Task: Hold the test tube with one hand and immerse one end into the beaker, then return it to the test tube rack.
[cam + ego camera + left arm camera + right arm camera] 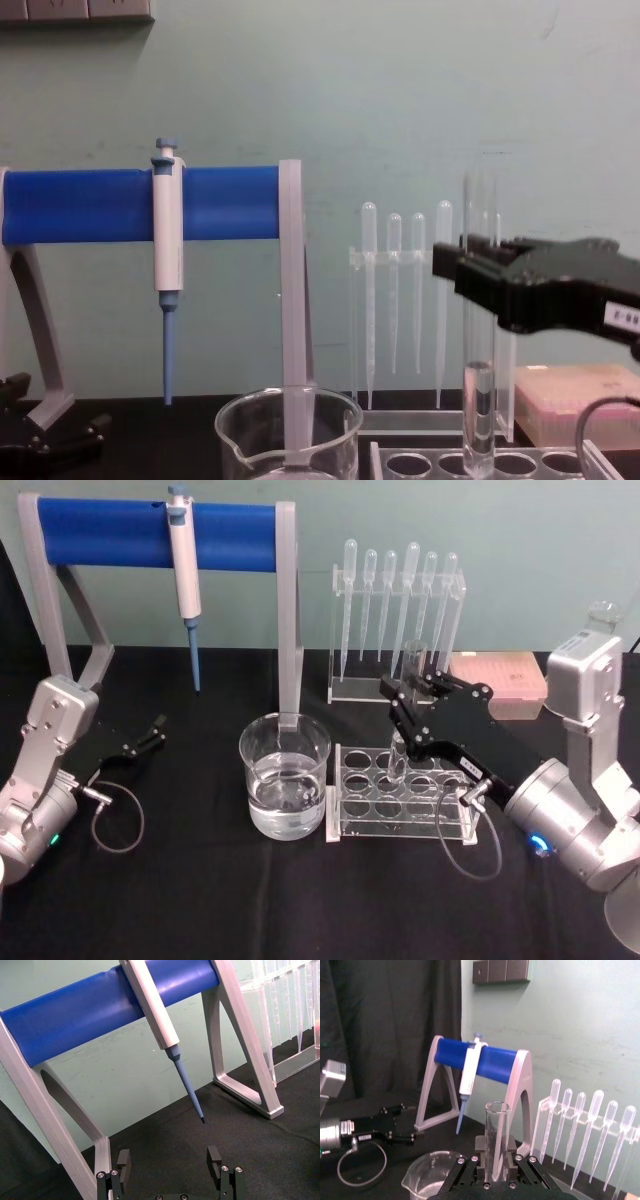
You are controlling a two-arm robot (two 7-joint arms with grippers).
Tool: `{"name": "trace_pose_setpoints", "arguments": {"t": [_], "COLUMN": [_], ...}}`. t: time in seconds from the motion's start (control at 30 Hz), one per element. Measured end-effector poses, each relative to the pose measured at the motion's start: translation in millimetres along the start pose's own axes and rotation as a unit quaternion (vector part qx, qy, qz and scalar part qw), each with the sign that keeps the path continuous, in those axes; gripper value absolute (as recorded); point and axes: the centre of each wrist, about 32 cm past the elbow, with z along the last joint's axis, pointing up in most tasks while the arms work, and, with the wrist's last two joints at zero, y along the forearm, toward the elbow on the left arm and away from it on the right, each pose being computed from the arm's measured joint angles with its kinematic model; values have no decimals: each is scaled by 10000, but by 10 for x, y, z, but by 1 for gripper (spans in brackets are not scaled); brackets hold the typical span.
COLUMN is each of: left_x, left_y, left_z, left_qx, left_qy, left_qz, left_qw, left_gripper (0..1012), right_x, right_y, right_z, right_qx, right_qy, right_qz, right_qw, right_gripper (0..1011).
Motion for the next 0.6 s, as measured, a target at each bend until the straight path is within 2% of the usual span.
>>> {"name": "trace_pose_setpoints", "arguments": {"t": [0.3,0.6], "left_x": [0,0], "left_y": [0,0], "left_z": [0,0], "left_qx": [0,0], "left_qy": [0,0], "left_qz": [0,0], "left_qw": [10000,10000], "left_gripper": [1000,1000], "right_x": [-53,-74], "right_y": [29,42], "right_z": [-114,-225], "right_qx": [-150,-390], "right_qy": [0,-124], "right_qz": [14,76], "right_qw": [9999,9991], "right_gripper": [229,229]}}
